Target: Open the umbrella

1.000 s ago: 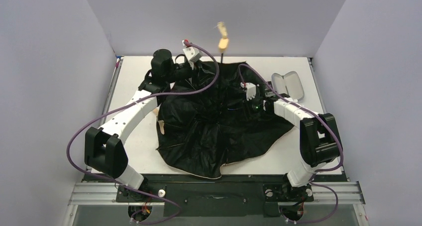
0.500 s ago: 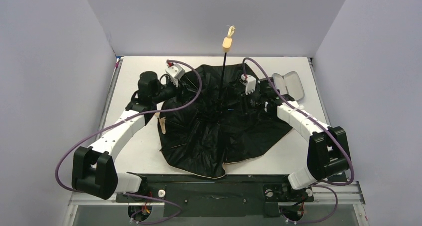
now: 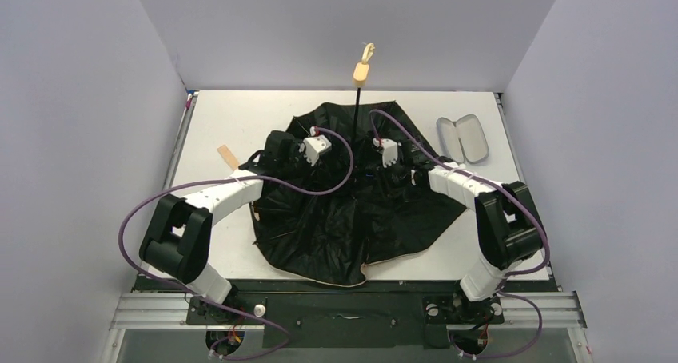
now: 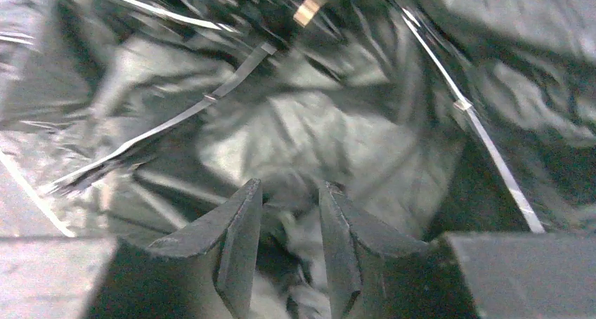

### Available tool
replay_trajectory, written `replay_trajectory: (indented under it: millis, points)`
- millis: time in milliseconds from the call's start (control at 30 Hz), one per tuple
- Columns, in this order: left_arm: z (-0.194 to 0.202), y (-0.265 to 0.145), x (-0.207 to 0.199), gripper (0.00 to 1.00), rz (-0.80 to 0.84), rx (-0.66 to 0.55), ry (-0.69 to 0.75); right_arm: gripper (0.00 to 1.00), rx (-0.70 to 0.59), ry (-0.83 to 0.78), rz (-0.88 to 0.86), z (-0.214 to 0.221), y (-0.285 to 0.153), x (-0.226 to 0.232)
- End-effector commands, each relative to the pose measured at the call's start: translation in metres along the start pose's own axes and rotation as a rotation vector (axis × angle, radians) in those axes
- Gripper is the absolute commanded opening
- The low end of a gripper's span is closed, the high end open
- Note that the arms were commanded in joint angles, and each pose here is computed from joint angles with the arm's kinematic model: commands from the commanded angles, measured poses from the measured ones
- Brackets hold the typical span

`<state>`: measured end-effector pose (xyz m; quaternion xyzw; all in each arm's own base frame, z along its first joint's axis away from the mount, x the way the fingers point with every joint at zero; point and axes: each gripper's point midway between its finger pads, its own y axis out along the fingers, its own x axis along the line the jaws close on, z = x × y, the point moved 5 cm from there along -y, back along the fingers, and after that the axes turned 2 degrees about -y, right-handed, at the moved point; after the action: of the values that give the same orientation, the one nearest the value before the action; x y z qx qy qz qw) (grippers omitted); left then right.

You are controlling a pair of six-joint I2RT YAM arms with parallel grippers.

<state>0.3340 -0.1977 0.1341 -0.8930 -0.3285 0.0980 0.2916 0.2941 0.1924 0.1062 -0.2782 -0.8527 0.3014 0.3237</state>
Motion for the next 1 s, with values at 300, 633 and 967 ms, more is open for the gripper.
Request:
replay_trajectory:
  millis: [300,633,967]
  points:
    - [0.089,-0.013,0.045,0.31,-0.112,0.388,0.078,0.32,0.294,-0.085,0.164,0.065,-0.021,-0.052]
    - [0.028,-0.048,0.062,0.55,0.039,0.046,-0.055,0.4,0.067,-0.204,0.064,0.006,-0.058,-0.017]
    - [-0.071,-0.092,0.043,0.97,0.07,-0.521,-0.088,0.68,-0.516,-0.238,0.026,-0.14,-0.114,0.047]
